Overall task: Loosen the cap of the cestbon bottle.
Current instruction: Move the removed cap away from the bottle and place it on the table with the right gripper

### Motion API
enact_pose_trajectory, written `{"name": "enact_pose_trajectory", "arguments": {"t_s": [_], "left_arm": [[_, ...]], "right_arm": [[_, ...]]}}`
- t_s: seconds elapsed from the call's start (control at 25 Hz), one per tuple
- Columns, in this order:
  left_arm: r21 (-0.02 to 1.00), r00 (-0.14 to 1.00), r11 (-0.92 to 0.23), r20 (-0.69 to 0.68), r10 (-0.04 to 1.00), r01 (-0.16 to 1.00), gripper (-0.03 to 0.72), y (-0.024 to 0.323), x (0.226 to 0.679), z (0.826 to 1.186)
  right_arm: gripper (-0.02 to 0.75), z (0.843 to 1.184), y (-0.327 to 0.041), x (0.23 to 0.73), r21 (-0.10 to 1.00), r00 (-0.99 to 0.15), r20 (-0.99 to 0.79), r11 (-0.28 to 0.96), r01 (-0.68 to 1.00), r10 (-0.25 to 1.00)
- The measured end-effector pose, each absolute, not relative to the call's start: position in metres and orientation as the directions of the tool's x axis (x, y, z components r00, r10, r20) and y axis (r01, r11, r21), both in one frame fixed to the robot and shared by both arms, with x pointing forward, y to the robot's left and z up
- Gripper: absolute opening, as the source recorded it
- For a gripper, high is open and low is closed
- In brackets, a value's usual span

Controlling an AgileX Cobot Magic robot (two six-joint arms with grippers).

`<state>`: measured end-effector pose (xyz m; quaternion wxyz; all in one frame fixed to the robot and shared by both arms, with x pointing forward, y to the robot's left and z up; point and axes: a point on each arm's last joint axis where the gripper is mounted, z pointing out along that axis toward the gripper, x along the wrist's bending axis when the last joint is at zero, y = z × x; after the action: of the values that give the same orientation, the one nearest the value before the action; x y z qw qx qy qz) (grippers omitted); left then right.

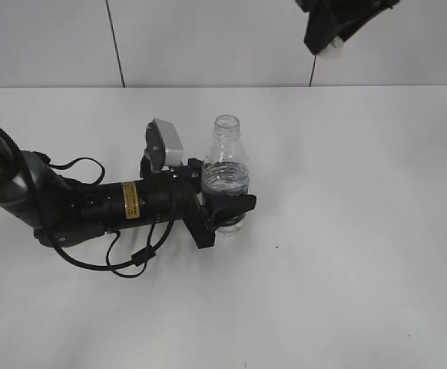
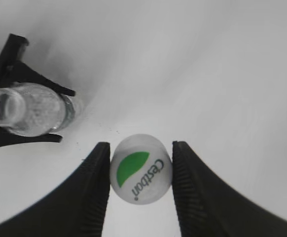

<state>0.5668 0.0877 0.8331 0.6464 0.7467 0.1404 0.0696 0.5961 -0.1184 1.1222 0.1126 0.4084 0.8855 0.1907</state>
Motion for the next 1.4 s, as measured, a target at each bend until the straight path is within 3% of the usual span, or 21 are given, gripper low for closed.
{"name": "enact_pose_trajectory", "arguments": {"t_s": [0.28,0.64,0.84,1.4], "left_arm": [[0.985,0.945,-0.117,-0.083,0.317,0.125,0.401,0.088,0.568,0.833],[0.985,0.943,-0.114,-0.084,0.322,0.127,0.401,0.088,0.569,0.833],[0.985,0.942,-0.115,-0.084,0.324,0.128,0.401,0.088,0.569,0.833],[0.985,0.942,-0.115,-0.084,0.324,0.128,0.401,0.088,0.569,0.833]], "right_arm": [[0.293,1.066,-0.146,0.597,0.278,-0.592,-0.004,0.57,0.773,0.806],[0.293,0.975,-0.166,0.59,0.318,-0.54,-0.022,0.518,0.794,0.841],[0.293,0.931,-0.186,0.6,0.264,-0.491,-0.019,0.478,0.838,0.871],[0.293,0.885,-0.198,0.612,0.224,-0.469,-0.033,0.464,0.857,0.882]]}}
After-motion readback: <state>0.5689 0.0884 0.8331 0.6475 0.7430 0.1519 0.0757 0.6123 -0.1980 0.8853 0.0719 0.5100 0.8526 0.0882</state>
